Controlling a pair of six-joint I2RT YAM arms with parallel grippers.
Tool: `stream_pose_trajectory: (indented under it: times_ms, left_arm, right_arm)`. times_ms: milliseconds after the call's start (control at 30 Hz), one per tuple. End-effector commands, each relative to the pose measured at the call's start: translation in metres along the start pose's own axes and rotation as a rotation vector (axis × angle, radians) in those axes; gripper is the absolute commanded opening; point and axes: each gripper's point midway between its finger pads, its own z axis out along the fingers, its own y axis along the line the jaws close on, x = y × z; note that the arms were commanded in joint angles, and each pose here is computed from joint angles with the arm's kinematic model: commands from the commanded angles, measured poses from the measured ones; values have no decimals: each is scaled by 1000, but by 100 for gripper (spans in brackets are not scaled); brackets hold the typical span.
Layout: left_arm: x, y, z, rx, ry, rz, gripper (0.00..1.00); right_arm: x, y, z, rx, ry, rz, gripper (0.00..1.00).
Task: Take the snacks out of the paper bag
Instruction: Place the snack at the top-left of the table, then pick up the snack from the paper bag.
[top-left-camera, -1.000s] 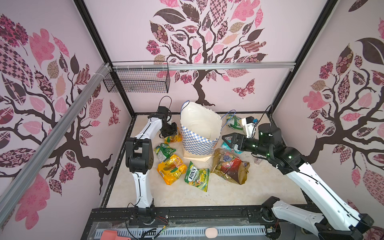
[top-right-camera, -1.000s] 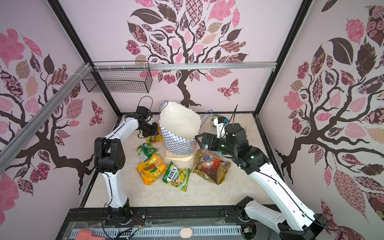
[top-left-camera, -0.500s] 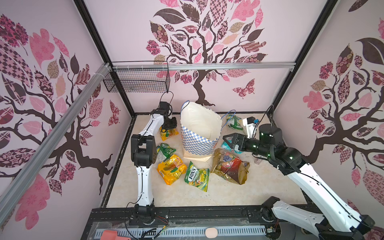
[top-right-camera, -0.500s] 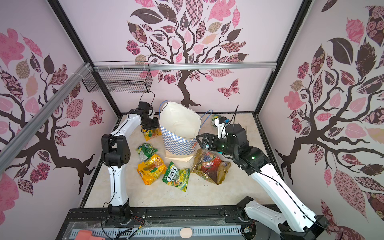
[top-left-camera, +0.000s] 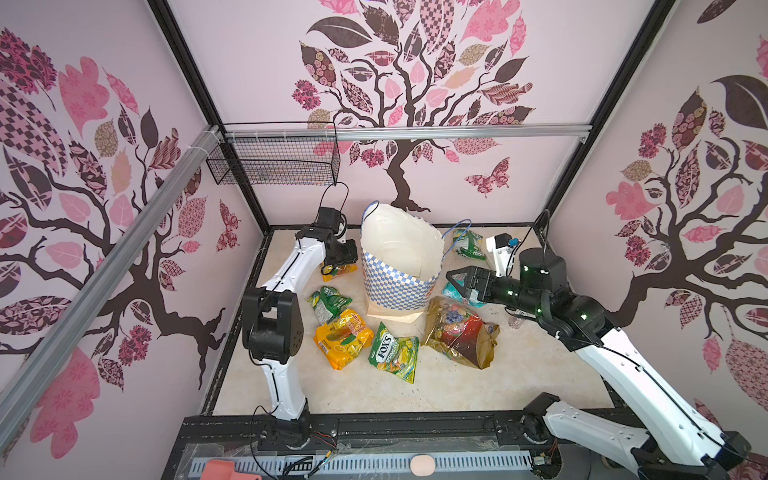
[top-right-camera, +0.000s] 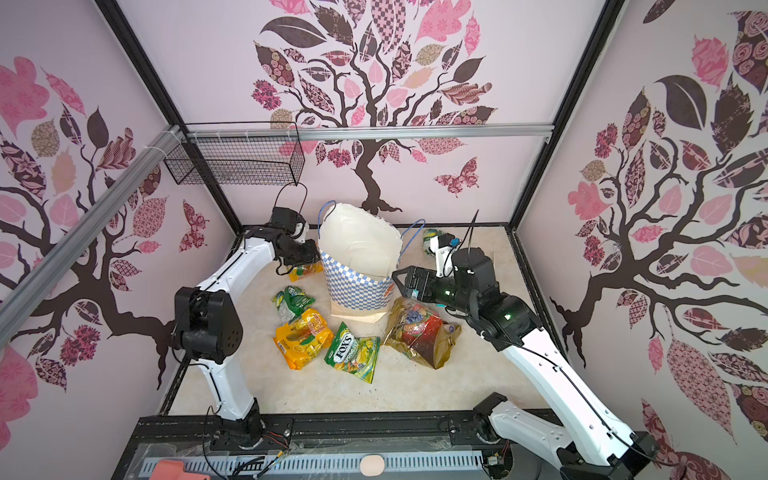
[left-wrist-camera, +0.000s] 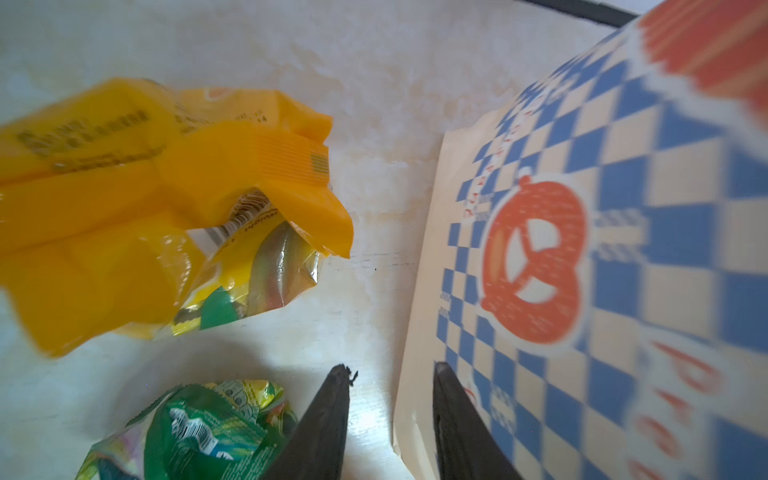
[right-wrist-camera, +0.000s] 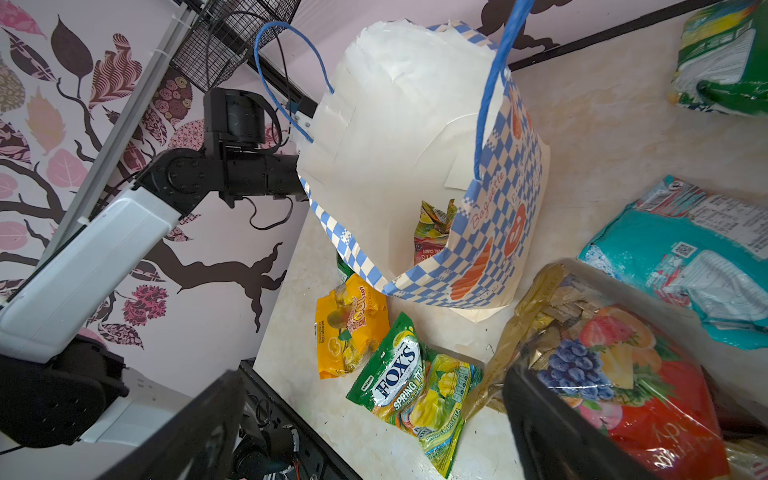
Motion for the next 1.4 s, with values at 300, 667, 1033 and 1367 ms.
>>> stream_pose_trajectory:
  times_ms: [300,667,1033,1367]
  left_arm:
    - [-38,-33,-128,22,-304,80,51]
    - [-52,-122,-254,101,-589,250,80]
    - [-34,-198,-249,139,-549,442,88]
    - [-16,-210,-176,64,-368,524,88]
  right_arm:
    - [-6,9,-2,-29,-18,2,100]
    - [-4,9,4,-37,-3,5,100]
    - [-3,9,4,-41,4,5,100]
    - [1,8,6,-41,18,7,100]
